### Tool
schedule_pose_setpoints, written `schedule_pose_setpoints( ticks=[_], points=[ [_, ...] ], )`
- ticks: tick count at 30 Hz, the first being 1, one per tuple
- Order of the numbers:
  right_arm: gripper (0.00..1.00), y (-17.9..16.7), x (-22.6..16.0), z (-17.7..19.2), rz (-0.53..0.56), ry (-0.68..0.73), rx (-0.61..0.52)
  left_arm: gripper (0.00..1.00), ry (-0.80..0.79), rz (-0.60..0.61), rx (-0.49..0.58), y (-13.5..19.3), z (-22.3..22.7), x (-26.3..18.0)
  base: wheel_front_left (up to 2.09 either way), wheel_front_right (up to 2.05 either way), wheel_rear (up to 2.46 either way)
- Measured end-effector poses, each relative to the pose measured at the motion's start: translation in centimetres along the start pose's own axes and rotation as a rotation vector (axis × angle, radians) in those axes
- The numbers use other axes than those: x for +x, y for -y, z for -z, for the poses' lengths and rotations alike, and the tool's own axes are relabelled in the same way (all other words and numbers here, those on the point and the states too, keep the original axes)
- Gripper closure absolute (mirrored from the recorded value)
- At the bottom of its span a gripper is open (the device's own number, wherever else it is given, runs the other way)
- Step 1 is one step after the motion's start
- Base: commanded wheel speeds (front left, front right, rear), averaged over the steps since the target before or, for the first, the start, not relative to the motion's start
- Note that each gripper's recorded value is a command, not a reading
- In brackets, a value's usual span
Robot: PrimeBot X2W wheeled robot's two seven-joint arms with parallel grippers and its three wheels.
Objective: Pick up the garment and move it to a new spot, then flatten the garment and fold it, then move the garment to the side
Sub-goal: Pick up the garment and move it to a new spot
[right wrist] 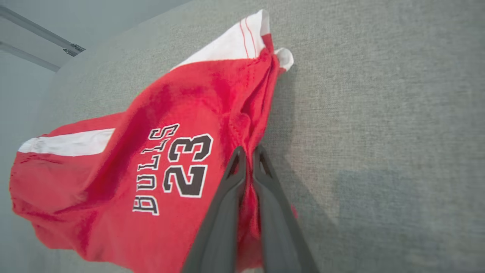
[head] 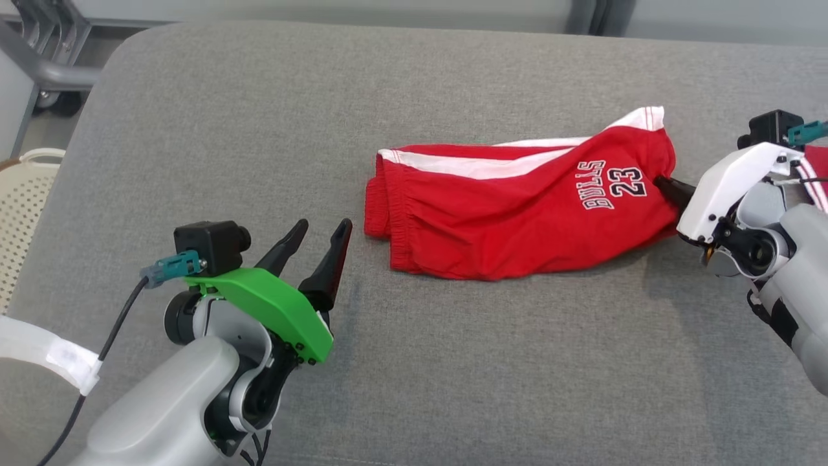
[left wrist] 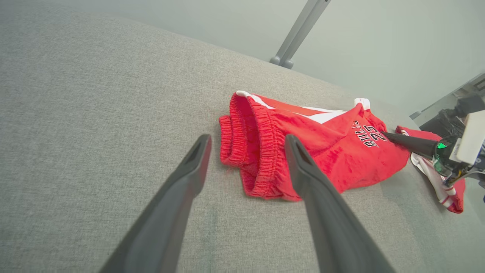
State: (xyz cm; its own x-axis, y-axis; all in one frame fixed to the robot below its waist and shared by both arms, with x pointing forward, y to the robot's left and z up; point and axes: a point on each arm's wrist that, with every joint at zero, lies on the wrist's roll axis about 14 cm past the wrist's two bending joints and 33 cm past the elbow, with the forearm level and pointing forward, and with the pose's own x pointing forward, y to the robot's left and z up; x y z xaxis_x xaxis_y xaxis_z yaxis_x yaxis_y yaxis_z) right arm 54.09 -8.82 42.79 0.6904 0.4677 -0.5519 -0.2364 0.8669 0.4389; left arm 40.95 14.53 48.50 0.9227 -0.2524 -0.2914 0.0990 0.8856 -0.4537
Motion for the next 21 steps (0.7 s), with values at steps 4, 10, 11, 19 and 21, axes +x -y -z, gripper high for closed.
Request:
schedule_pose_setpoints(
  ticks=[4,10,11,19,21],
  points=[
    [1.0,0.4,-2.1,0.0,0.01,0.028,0.021,0.0,-0.006,0.028,0.001,1.3,0.2,-0.6,0.0,0.0,0.0],
    [1.0,1.9,-5.7,0.7,0.042,0.096,0.057,0.0,-0.007,0.062,-0.005,2.9,0.5,-2.0,0.0,0.0,0.0],
    [1.0,2.3,-6.3,0.8,0.048,0.107,0.064,0.0,-0.008,0.068,-0.005,3.2,0.6,-2.1,0.0,0.0,0.0],
    [1.0,4.5,-9.6,1.7,0.094,0.16,0.098,0.0,0.01,0.129,0.017,5.3,0.5,-2.7,0.0,0.0,0.0],
    [1.0,4.4,-10.1,1.4,0.091,0.175,0.096,0.0,0.025,0.135,0.028,5.5,0.3,-2.8,0.0,0.0,0.0]
  ],
)
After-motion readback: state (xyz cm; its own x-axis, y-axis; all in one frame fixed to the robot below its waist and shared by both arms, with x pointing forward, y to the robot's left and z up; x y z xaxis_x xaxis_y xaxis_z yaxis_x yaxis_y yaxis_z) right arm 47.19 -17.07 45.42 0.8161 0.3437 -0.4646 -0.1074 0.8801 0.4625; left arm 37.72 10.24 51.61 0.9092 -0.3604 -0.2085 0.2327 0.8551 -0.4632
